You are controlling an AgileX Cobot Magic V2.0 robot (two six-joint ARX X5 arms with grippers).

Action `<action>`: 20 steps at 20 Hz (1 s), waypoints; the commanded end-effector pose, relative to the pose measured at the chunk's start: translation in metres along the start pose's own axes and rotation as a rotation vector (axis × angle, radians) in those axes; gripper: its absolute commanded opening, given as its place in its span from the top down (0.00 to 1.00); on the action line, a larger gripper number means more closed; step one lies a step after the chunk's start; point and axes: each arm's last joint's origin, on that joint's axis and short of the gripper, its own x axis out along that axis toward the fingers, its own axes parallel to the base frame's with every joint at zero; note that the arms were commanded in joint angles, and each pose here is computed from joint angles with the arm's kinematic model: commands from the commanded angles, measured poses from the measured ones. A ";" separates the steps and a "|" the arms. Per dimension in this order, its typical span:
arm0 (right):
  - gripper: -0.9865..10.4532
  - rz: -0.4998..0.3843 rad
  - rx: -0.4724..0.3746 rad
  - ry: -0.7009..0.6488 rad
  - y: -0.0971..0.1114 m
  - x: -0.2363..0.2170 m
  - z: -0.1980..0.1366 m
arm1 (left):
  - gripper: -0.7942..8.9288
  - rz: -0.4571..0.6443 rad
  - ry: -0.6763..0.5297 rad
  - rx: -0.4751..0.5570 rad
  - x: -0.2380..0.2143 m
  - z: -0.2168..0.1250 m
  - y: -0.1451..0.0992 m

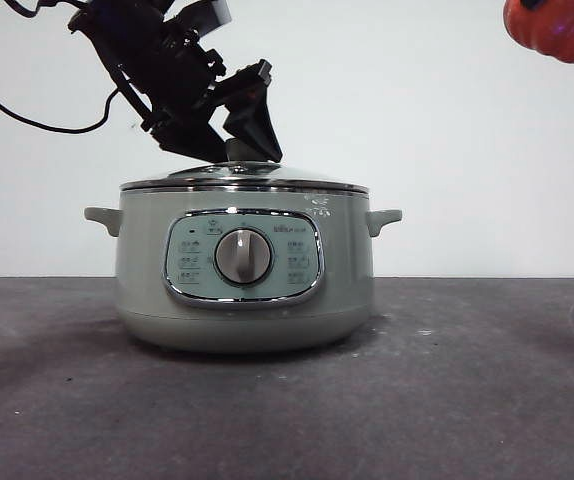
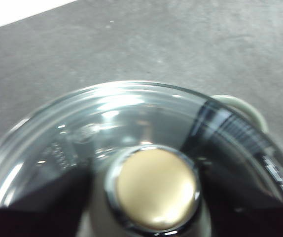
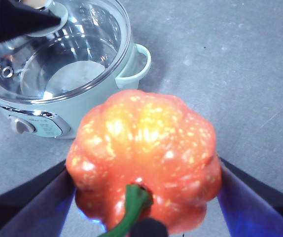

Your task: Pick up the pumpkin,open the lid,put the pumpkin in the pot,close the lid

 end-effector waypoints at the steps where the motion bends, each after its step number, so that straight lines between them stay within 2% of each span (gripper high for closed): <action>1: 0.92 0.000 0.004 -0.009 0.000 -0.001 0.001 | 0.91 -0.020 0.032 -0.009 0.002 -0.004 -0.002; 11: 0.92 0.001 0.003 -0.032 0.000 -0.001 0.004 | 0.93 -0.017 0.006 -0.004 -0.008 0.003 -0.004; 20: 0.92 0.020 0.005 0.003 -0.001 0.024 0.010 | 0.93 -0.006 -0.090 0.017 -0.049 0.040 -0.009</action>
